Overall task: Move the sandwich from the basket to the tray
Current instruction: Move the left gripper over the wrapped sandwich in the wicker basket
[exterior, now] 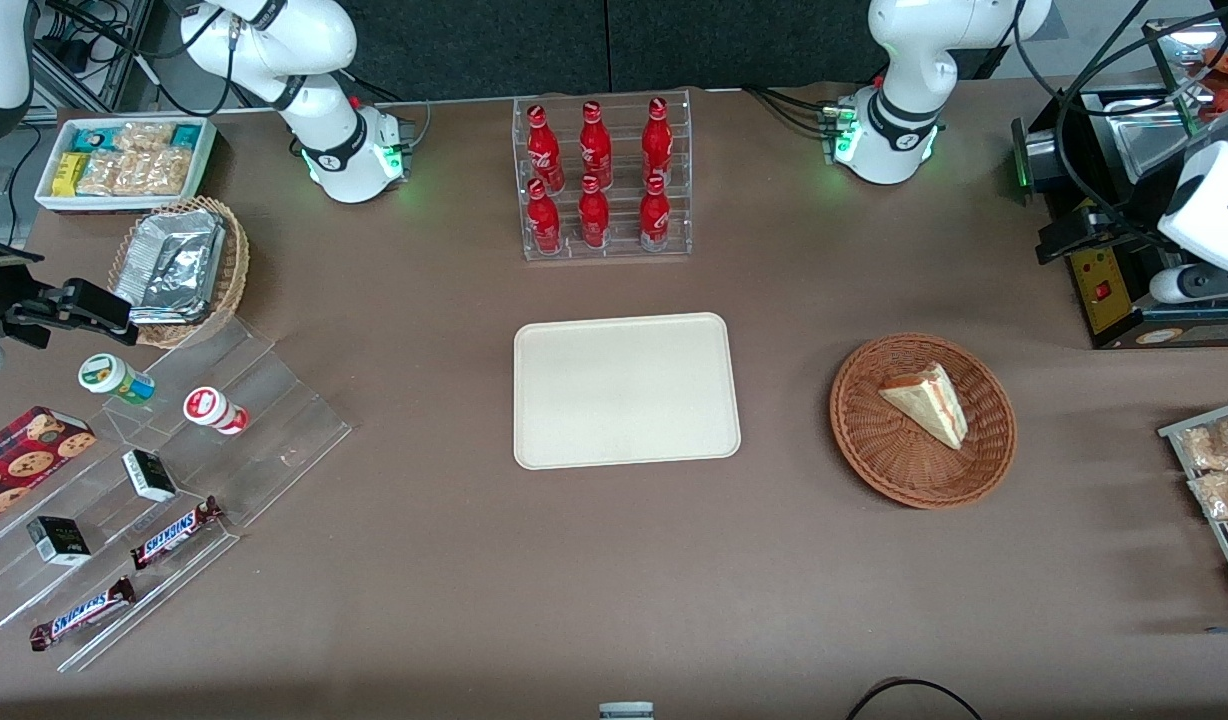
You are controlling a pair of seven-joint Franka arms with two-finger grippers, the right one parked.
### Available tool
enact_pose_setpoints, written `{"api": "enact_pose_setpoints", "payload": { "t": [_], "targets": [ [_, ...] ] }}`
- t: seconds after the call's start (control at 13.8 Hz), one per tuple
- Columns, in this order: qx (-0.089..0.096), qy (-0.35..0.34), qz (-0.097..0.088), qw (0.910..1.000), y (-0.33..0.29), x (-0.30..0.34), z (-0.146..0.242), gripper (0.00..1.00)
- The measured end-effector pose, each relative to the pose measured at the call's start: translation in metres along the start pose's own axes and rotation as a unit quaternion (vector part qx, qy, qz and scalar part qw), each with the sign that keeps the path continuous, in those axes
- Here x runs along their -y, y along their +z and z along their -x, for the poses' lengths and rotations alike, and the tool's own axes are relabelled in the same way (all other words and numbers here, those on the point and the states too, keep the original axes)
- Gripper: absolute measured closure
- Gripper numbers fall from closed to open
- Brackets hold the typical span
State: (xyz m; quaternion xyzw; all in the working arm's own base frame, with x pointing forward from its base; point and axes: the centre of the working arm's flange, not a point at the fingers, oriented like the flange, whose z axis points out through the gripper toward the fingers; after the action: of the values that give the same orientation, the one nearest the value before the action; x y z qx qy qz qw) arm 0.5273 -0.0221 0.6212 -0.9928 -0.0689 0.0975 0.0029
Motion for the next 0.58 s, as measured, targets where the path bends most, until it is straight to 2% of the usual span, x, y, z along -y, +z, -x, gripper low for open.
{"api": "enact_pose_setpoints", "payload": {
  "t": [0.29,0.51,0.58],
  "targets": [
    [0.000,-0.001,-0.016,0.9999,0.002,0.002,0.000,0.00],
    [0.021,-0.001,-0.026,0.9994,0.035,0.002,-0.009,0.00],
    [0.021,-0.002,-0.033,0.9992,0.055,0.002,-0.016,0.00]
  ]
}}
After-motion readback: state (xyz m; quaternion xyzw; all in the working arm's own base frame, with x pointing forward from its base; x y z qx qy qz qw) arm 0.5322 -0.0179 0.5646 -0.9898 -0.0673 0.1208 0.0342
